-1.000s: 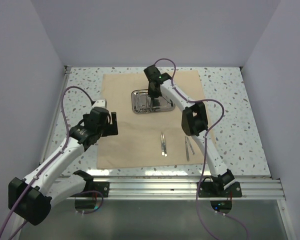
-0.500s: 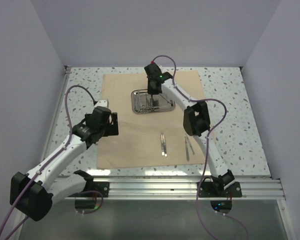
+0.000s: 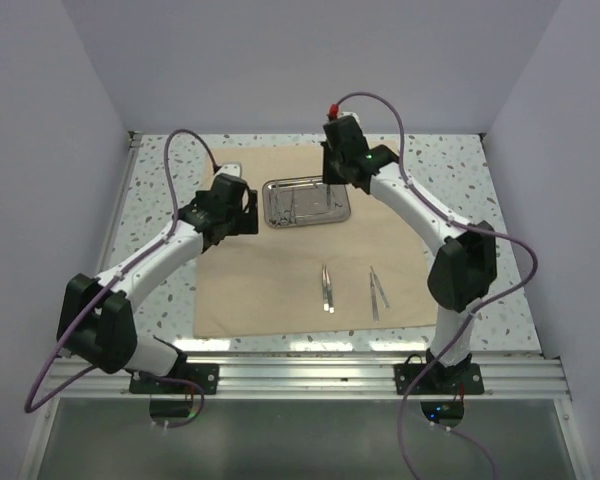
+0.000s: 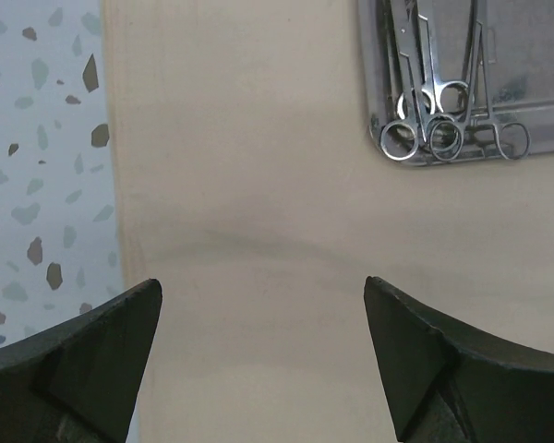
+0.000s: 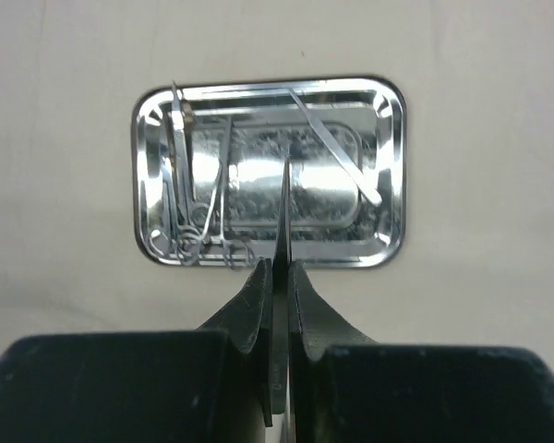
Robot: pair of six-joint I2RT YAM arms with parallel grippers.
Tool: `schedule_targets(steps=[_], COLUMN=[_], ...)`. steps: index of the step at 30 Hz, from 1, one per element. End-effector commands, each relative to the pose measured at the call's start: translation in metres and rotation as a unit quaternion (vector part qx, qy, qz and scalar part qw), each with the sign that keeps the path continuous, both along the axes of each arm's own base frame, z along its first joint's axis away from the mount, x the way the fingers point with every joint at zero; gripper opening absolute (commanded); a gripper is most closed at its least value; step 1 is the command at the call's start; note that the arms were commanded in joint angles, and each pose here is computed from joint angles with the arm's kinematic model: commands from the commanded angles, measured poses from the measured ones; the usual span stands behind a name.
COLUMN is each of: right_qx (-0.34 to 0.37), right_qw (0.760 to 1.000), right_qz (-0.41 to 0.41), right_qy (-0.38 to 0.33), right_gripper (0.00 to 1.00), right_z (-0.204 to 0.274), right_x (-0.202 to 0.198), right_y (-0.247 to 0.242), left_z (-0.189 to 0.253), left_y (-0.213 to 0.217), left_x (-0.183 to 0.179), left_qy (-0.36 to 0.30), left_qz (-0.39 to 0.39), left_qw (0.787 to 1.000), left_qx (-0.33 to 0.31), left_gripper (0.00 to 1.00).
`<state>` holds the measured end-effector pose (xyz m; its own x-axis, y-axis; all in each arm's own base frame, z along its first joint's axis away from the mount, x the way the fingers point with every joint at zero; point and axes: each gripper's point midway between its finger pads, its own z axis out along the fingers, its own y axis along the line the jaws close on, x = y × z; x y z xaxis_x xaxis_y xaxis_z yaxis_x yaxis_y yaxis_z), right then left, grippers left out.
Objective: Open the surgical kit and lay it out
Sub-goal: Place the medical item in the surgical kit, then pick up the medical item from the container.
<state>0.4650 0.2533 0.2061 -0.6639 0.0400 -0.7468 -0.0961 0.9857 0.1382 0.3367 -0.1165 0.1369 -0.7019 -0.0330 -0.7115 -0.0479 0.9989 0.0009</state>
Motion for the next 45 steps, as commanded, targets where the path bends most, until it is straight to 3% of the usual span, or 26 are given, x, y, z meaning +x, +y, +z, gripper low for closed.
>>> schedule_targets(steps=[1,8,12,17,19,20,21,24,31,37,45], right_qx=[0.028,0.046,0.057,0.036,0.027,0.023,0.016,0.007,-0.004,0.002,-0.014], right_qw=[0.999,0.991,0.987,0.983,0.982,0.982,0.981,0.98,0.986,0.99,0.991], right_qz=[0.01,0.065,0.072,0.082,0.085,0.087,0.093,0.101,0.099,0.096,0.092], right_qy=[0.016,0.109,0.136,0.159,0.165,0.166,0.172,0.17,0.132,0.103,0.095], right_gripper=[0.0,0.0,0.0,0.02,0.14,0.36,0.47,0.63,0.68,0.68,0.67], right_z=[-0.004,-0.074,-0.094,-0.116,-0.122,-0.124,-0.127,-0.123,-0.087,-0.057,-0.05], right_x=[-0.045,-0.168,-0.198,-0.209,-0.211,-0.211,-0.212,-0.211,-0.202,-0.197,-0.197], right_y=[-0.009,-0.004,-0.008,-0.013,-0.015,-0.015,-0.016,-0.017,-0.022,-0.025,-0.035], left_z=[0.021,-0.007,-0.03,-0.03,-0.034,-0.034,-0.045,-0.045,-0.061,-0.07,-0.071], left_y=[-0.025,-0.056,-0.07,-0.093,-0.102,-0.105,-0.107,-0.113,-0.116,-0.12,-0.12], left_x=[0.048,0.109,0.135,0.159,0.167,0.169,0.169,0.18,0.193,0.202,0.22], left_qy=[-0.05,-0.024,0.0,-0.003,0.0,0.0,0.012,0.01,0.014,0.015,0.0], left_qz=[-0.016,-0.029,-0.033,-0.046,-0.05,-0.051,-0.052,-0.052,-0.046,-0.031,-0.012], left_qw=[0.999,0.999,0.999,0.999,0.998,0.998,0.998,0.998,0.999,0.999,0.999], left_qx=[-0.011,0.008,0.014,-0.014,-0.025,-0.029,-0.029,-0.032,-0.025,-0.031,-0.038], left_gripper=[0.95,0.94,0.94,0.94,0.94,0.94,0.94,0.94,0.9,0.72,0.67])
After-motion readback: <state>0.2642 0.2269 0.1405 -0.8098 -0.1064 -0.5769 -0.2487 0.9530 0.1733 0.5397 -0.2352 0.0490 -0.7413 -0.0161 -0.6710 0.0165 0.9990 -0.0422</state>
